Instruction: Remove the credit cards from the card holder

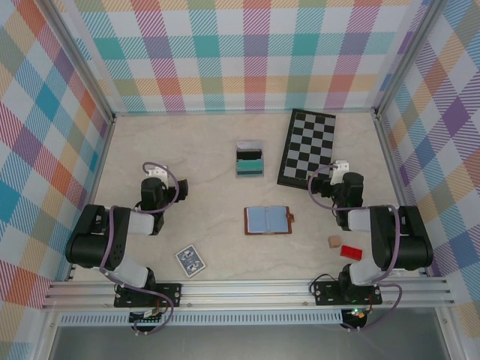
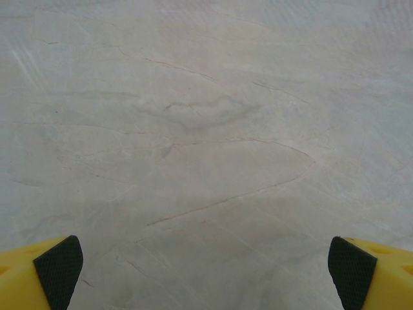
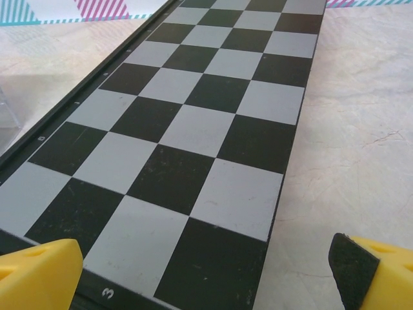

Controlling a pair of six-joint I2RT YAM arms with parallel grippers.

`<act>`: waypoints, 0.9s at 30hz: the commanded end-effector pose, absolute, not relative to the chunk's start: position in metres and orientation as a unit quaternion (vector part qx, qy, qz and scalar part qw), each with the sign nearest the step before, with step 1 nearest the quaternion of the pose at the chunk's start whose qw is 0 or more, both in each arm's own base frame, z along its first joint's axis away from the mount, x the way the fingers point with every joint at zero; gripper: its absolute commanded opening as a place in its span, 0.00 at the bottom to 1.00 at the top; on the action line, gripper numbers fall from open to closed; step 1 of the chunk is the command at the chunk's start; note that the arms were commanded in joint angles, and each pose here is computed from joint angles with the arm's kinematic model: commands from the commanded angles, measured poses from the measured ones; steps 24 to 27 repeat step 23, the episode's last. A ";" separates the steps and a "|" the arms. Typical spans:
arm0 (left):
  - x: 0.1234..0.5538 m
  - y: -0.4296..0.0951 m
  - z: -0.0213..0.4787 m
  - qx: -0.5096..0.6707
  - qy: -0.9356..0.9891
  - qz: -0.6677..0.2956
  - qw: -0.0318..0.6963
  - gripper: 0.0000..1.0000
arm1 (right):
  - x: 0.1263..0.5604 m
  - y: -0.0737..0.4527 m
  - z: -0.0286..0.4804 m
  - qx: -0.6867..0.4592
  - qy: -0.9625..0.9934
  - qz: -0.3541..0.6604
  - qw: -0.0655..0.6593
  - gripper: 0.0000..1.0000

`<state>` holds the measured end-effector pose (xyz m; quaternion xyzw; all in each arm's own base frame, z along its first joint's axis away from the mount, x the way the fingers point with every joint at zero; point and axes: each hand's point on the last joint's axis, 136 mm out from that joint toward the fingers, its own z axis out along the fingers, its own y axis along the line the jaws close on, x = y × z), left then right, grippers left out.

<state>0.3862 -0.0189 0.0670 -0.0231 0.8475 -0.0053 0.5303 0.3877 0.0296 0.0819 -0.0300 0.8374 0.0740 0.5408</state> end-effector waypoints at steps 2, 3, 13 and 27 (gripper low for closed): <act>0.397 -0.007 0.079 -0.047 0.836 0.009 0.546 1.00 | 0.397 0.023 0.091 -0.015 0.832 0.068 0.551 1.00; 0.397 -0.008 0.079 -0.047 0.836 0.009 0.547 1.00 | 0.397 0.023 0.090 -0.015 0.832 0.069 0.550 1.00; 0.398 -0.008 0.079 -0.046 0.836 0.007 0.546 1.00 | 0.397 0.023 0.091 -0.015 0.831 0.069 0.551 1.00; 0.398 -0.009 0.079 -0.045 0.837 0.006 0.545 1.00 | 0.397 0.023 0.090 -0.016 0.832 0.069 0.551 1.00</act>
